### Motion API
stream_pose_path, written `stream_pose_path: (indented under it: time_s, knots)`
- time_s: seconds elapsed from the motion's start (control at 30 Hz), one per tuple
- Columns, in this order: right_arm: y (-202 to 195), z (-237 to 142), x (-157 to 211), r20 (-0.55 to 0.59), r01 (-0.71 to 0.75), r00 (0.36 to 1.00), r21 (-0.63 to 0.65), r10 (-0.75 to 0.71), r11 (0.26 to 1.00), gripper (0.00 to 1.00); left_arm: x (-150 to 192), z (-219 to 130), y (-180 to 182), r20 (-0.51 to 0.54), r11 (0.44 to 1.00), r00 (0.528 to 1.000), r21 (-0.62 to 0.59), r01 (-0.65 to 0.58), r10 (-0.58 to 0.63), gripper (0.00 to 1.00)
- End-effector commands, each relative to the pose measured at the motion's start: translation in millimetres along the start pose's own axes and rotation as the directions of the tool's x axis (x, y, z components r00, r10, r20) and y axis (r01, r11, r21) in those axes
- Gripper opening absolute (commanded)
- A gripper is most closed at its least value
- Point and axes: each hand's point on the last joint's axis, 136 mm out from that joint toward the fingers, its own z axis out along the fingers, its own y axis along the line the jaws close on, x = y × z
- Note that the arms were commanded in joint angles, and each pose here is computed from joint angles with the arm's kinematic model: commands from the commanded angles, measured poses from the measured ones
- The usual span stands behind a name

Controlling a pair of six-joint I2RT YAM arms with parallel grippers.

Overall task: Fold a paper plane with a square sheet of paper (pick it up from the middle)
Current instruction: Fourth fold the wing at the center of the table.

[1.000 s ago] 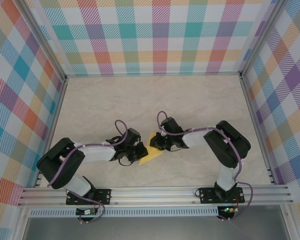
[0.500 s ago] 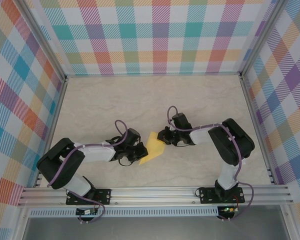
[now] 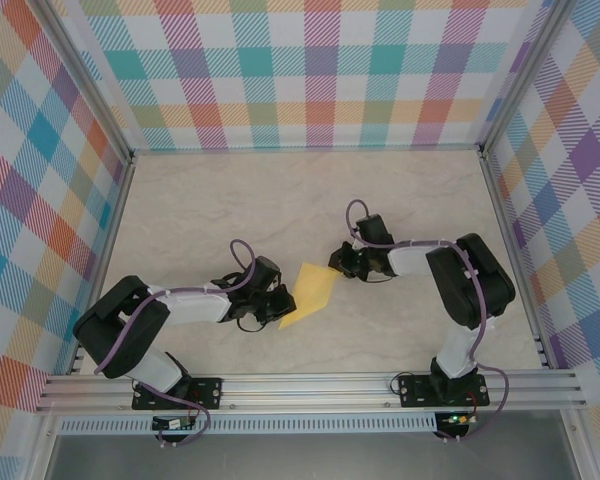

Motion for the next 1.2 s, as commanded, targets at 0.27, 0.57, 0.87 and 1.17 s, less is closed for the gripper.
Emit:
stream_pose_path:
  time_s: [0.27, 0.57, 0.87, 1.17]
  knots:
    - [17.8, -46.0, -6.6, 0.062, 0.048, 0.997, 0.012, -0.049, 0.999, 0.22, 27.6, 3.1, 34.6, -0.093, 0.994, 0.995, -0.102, 0.036, -0.046, 0.1]
    - [9.6, -68.0, 32.2, 0.02, -0.031, 0.999, -0.035, 0.032, 0.999, 0.33, 26.6, 5.8, -17.8, -0.091, 0.975, 0.977, 0.101, 0.2, -0.191, 0.14]
    - [0.2, -74.8, 70.1, -0.025, -0.08, 0.996, 0.017, 0.08, 0.997, 0.49, 6.6, -41.5, -29.9, 0.073, 1.0, 0.997, -0.013, 0.015, -0.014, 0.26]
    - [11.4, -52.0, 91.7, -0.062, -0.122, 0.99, 0.043, 0.124, 0.992, 0.49, -17.3, -44.1, -20.9, 0.016, 0.987, 0.992, -0.101, -0.122, 0.124, 0.39]
